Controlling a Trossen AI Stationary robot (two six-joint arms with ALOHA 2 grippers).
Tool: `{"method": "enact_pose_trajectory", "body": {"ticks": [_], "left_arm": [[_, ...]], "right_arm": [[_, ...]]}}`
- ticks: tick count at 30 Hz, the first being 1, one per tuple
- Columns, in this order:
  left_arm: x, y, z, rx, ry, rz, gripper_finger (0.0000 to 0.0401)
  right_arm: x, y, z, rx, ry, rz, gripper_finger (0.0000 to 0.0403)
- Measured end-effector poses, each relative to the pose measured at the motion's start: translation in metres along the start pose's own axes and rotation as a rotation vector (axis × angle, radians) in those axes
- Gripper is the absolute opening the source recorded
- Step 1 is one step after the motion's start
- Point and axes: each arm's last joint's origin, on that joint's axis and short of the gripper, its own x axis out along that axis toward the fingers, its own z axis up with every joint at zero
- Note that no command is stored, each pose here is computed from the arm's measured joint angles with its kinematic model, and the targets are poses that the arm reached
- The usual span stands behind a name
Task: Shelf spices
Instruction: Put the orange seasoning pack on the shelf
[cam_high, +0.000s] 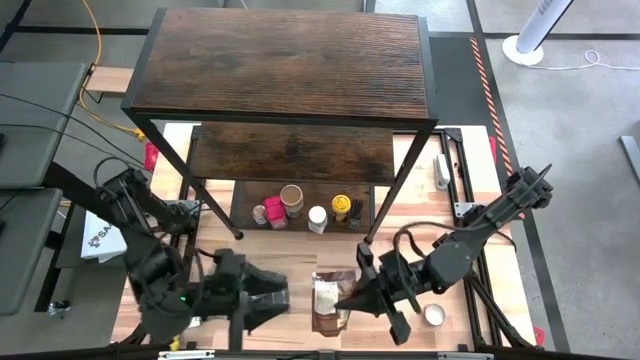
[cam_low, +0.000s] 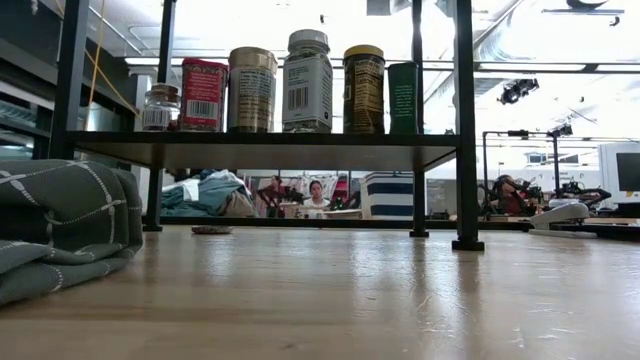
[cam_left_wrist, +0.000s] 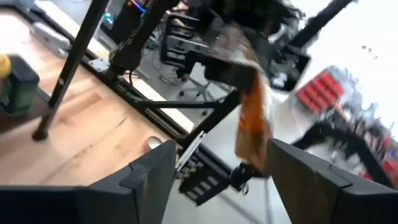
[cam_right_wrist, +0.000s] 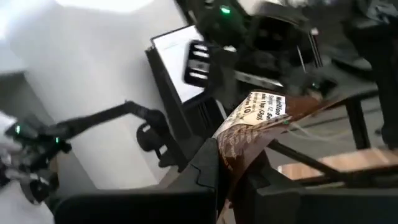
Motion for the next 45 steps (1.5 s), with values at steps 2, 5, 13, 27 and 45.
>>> {"method": "enact_pose_trajectory", "body": {"ticks": [2, 5, 13, 27, 45], "left_arm": [[0.006, 0.003, -0.005, -0.055, -0.021, -0.002, 0.0252], [0.016, 0.004, -0.007, -0.161, -0.074, -0.039, 0.0255], [0.035, 0.003, 0.009, -0.265, -0.182, -0.184, 0.0255], [0.052, 0.012, 0.016, -0.296, -0.100, -0.238, 0.0255], [0.059, 0.019, 0.014, -0.255, -0.031, -0.213, 0.0255]], "right_arm": [[0.001, 0.000, -0.003, -0.056, 0.017, 0.013, 0.0005], [0.002, -0.001, -0.004, -0.126, 0.032, 0.010, 0.0005], [0.004, -0.008, -0.003, -0.223, 0.046, 0.013, 0.0005], [0.000, -0.012, 0.002, -0.276, 0.064, 0.004, 0.0005], [-0.001, -0.026, 0.006, -0.269, 0.110, -0.047, 0.0005]]}}
